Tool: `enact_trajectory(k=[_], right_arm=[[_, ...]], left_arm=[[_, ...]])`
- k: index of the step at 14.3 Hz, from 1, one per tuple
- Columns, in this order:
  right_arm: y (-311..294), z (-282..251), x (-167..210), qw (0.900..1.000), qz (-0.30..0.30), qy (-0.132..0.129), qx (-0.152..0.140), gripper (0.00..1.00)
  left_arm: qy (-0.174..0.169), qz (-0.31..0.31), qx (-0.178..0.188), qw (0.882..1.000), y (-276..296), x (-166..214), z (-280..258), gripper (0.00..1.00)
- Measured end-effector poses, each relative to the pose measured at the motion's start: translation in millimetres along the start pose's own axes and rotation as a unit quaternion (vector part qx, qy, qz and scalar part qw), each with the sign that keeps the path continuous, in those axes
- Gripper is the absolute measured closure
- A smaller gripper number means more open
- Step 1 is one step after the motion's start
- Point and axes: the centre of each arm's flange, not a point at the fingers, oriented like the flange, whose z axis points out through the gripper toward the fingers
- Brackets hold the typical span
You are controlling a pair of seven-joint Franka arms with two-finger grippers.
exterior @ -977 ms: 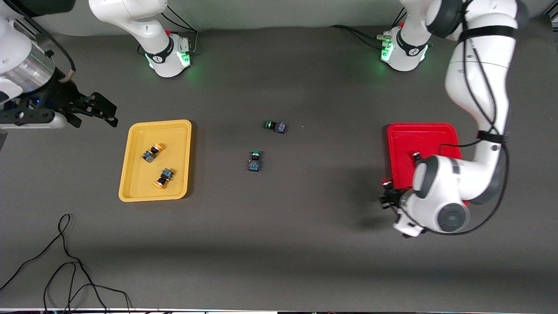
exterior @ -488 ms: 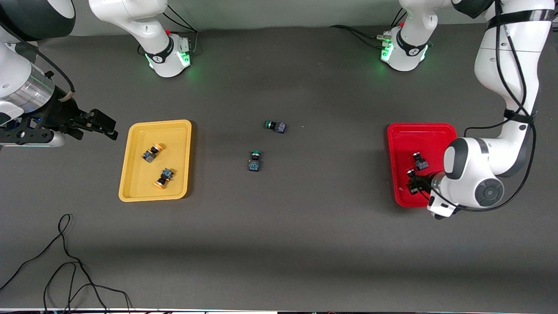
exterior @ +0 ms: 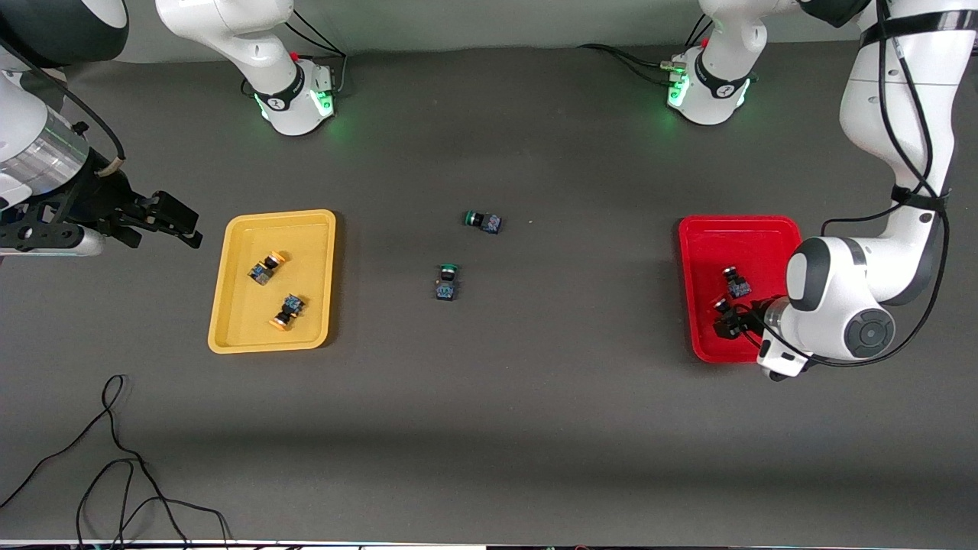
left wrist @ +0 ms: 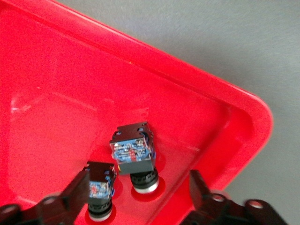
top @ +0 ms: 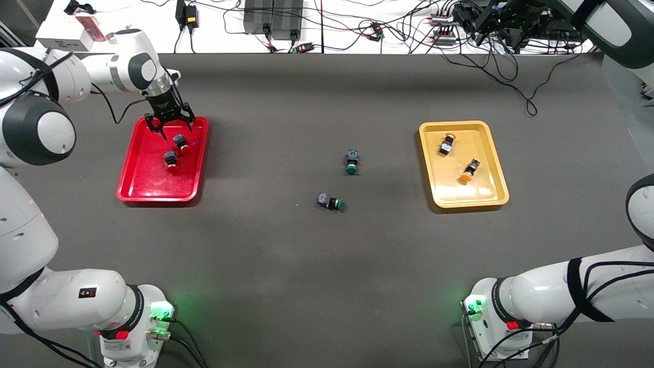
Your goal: Place red and yellow buttons in trays
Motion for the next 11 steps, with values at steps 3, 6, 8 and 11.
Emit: enact_trajectory(k=[3,6,8,11], right_arm=[[-0.1,0.2,0.0,1.000,0.000,0.000,0.000,0.00],[1.9,0.2,0.4,1.000,0.002,0.000,0.000,0.00],[3.2,0.1,0.7,1.000,0.003,0.000,0.000,0.00],[2.7,-0.7,1.8,1.000,0.003,0.005,0.001,0.00]], left_arm=[[0.018,0.009,-0.003,1.000,-2.5,-14.8,-55.9,0.00],[0.039,0.028,-0.004,0.999,-9.5,-44.8,-121.7,0.00],[0.054,0.043,-0.005,0.998,-14.6,-64.6,-157.3,0.00],[0.075,0.093,-0.004,0.993,-22.5,-91.7,-204.5,0.00]])
